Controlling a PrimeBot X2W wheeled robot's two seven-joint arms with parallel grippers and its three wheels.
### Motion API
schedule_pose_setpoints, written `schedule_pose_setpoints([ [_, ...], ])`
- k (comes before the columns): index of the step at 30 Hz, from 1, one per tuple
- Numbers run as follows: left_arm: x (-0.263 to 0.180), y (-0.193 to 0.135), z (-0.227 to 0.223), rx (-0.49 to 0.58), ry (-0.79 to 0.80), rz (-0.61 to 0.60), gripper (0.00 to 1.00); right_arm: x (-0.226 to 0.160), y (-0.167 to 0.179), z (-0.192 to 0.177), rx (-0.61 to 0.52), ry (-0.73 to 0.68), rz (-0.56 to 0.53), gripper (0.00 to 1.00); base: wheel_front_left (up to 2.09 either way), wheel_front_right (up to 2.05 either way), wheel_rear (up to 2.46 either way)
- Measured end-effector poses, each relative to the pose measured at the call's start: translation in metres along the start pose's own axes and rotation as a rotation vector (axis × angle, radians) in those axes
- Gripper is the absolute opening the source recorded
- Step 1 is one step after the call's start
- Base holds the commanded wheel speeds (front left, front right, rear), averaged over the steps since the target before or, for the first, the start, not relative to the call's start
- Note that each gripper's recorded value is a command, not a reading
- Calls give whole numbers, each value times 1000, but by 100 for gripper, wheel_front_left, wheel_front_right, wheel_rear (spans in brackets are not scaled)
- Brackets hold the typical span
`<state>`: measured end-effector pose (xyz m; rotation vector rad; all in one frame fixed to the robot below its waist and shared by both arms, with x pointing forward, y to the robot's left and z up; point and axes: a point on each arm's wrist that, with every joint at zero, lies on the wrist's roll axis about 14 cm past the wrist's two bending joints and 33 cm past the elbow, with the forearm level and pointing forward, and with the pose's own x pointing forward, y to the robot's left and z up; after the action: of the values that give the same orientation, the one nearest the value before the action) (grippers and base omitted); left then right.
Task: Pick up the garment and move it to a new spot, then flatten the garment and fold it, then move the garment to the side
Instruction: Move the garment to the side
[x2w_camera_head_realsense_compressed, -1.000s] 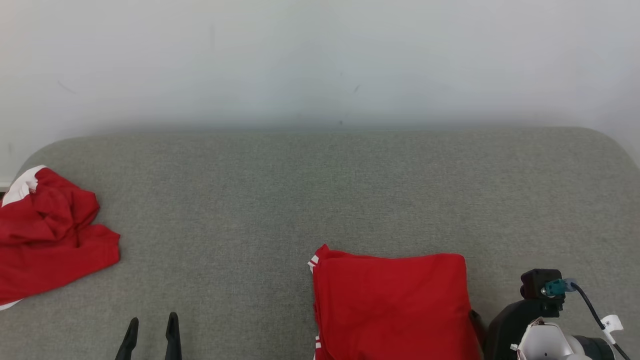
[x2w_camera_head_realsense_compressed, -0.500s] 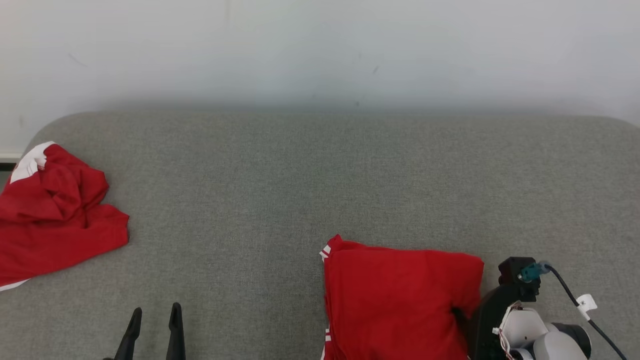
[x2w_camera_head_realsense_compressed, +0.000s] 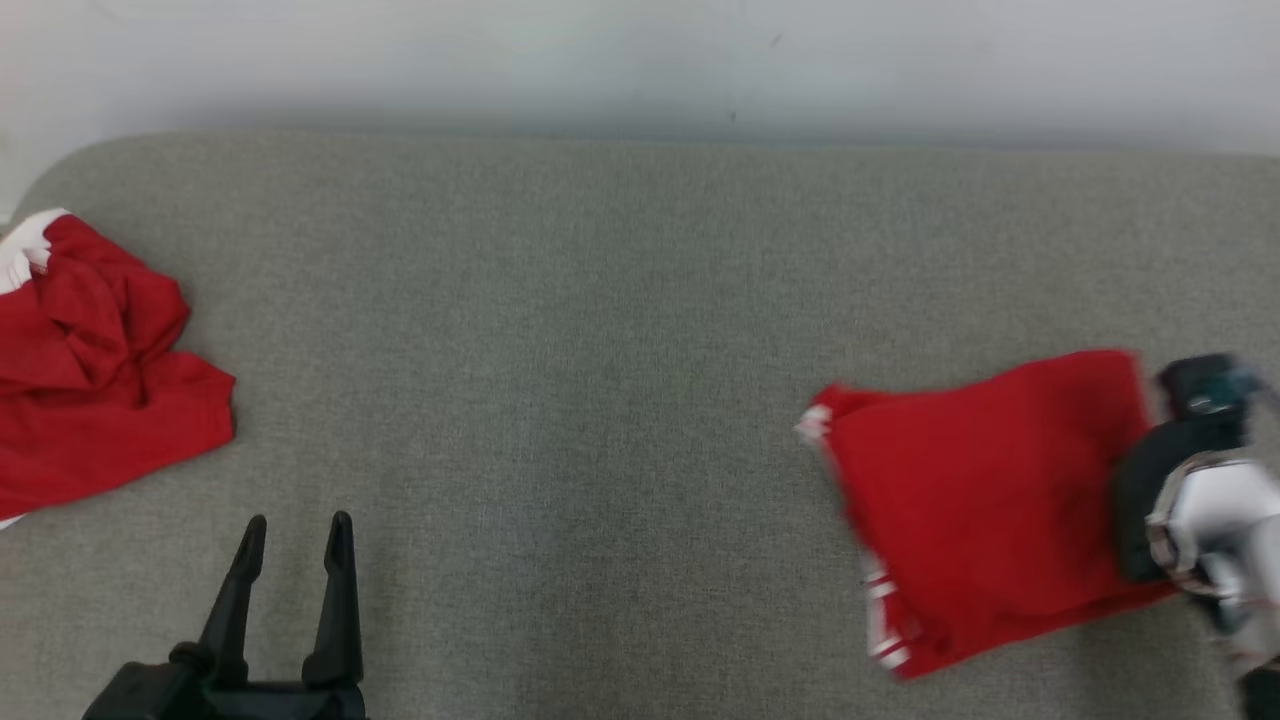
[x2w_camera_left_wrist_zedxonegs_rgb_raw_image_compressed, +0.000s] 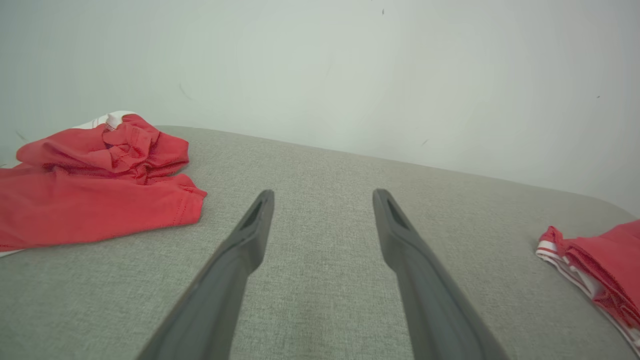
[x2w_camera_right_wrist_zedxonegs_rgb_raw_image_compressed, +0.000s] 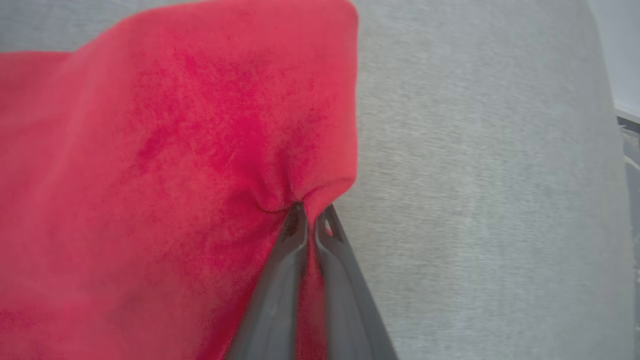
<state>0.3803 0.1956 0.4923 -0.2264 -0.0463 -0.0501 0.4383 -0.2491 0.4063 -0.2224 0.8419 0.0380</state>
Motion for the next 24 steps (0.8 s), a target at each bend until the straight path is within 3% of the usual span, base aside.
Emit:
schedule_pose_setpoints([
  [5,15,0,-1,11,-4,-16,100,-2,-93,8,-13,16,-211,0,0,0,0],
  [10,32,-7,-11,15,14,-51,100,-9,-162,11,-26,17,-388,0,0,0,0],
  [17,48,-10,-29,20,49,-75,100,-15,-213,11,-84,-13,-537,0,0,0,0],
  [24,52,-18,-46,6,89,-100,100,-18,-227,12,-112,-53,-586,0,0,0,0],
])
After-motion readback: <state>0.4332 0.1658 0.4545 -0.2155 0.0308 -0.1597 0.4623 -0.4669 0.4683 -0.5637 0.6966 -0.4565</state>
